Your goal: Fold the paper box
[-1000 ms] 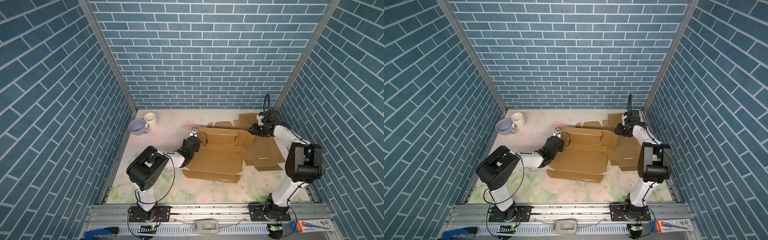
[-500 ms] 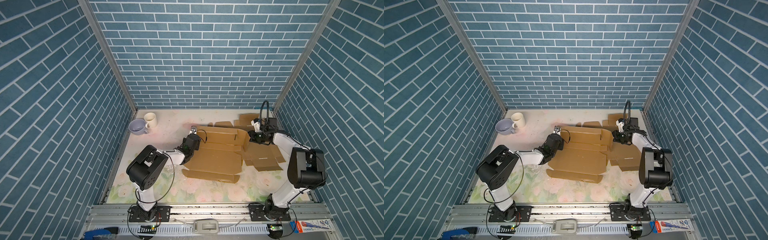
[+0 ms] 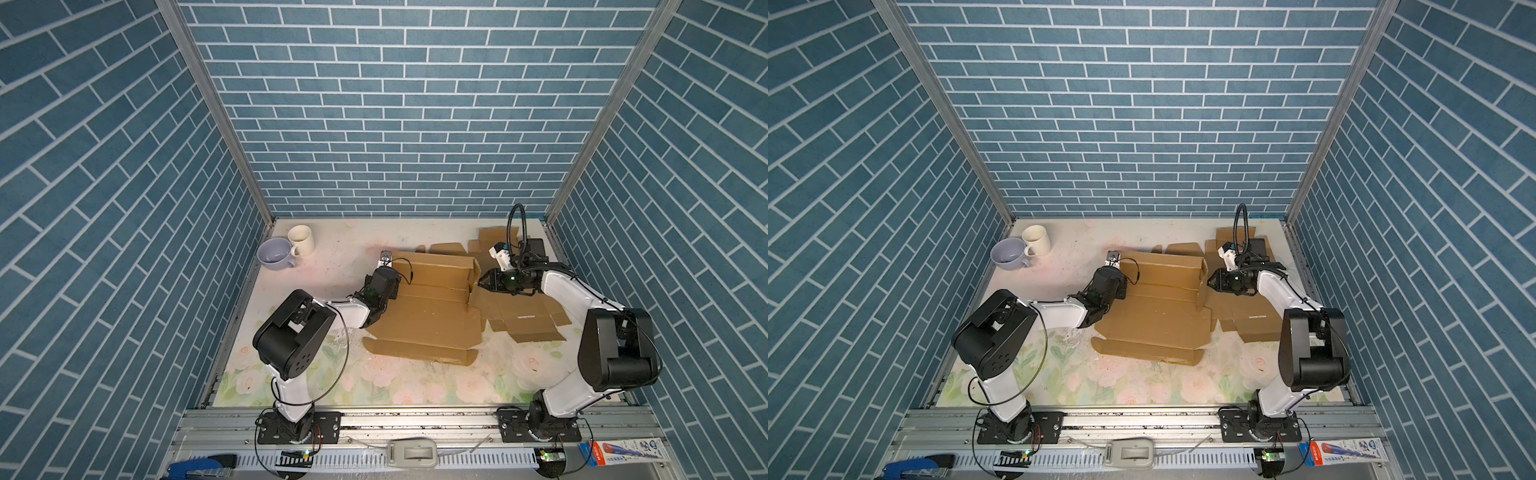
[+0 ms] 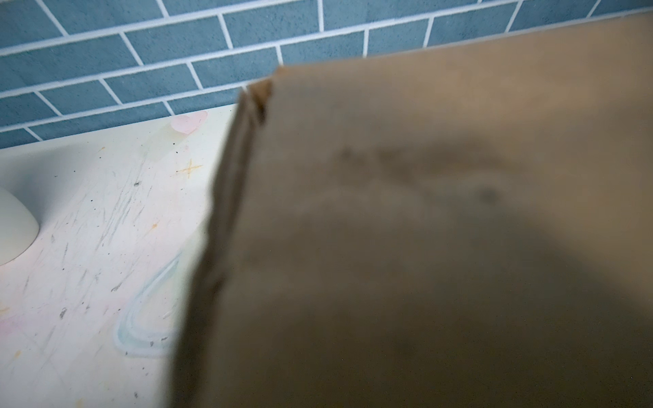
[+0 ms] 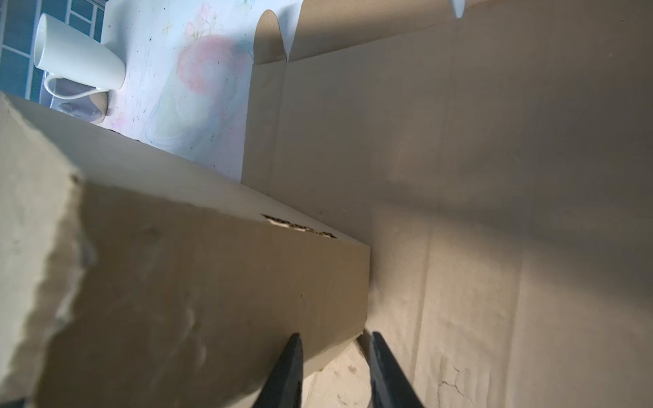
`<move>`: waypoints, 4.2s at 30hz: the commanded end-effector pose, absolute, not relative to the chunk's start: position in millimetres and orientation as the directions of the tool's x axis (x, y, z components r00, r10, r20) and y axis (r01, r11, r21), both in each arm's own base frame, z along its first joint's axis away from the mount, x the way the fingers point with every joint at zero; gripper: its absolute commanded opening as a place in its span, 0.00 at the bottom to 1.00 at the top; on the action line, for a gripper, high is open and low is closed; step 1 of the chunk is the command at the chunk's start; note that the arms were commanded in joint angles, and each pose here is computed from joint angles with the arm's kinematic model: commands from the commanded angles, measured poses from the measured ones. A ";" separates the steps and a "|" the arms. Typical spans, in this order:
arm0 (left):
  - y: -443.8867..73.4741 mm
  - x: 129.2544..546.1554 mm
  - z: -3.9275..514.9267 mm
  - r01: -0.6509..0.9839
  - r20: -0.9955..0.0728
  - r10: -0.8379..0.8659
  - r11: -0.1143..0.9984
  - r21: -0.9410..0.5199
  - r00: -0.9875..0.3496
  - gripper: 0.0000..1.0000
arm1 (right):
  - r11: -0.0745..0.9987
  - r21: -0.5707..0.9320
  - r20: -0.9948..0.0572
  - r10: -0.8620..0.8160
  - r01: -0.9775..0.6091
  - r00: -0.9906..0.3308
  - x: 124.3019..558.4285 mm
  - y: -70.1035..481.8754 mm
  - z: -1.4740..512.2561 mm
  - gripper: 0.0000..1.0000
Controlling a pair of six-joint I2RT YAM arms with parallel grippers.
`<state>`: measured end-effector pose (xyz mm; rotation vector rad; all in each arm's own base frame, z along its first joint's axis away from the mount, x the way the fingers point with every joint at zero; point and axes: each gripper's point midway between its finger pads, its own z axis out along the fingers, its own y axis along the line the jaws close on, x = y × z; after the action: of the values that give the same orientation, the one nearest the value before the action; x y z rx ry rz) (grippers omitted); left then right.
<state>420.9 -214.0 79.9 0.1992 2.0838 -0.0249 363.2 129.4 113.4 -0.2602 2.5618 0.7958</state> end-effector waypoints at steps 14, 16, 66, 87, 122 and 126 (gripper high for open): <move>-193.8 398.1 27.2 0.164 -0.749 0.224 0.974 0.154 -0.624 0.00 | 0.862 0.288 -0.610 -0.171 -0.417 -0.773 368.9 147.7 102.9 0.43; -194.3 397.6 26.9 0.168 -0.746 0.225 0.974 0.152 -0.627 0.00 | 0.864 0.270 -0.628 -0.176 -0.424 -0.758 372.6 150.1 103.5 0.43; -188.6 403.3 25.6 0.074 -0.712 0.165 0.985 0.157 -0.683 0.00 | 0.954 -0.229 -0.907 -0.137 0.193 -0.397 445.1 151.7 115.6 0.00; -181.7 390.5 97.1 0.227 -0.489 0.291 0.956 0.187 -0.822 0.00 | 0.976 -0.144 -0.590 0.047 0.162 -0.806 379.1 158.4 128.9 0.00; -174.8 379.7 63.4 0.546 0.168 0.522 0.824 0.155 -0.836 0.00 | 0.939 0.101 -0.283 -0.289 -0.328 -0.915 327.8 197.9 151.1 0.68; -175.7 384.9 63.2 0.557 0.171 0.533 0.814 0.163 -0.829 0.00 | 0.878 0.062 -0.287 -0.440 -0.475 -0.851 336.9 210.3 154.7 0.68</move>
<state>386.8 -182.8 64.7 0.8727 3.0900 0.2610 331.4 206.5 145.8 -0.4747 2.8342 0.2445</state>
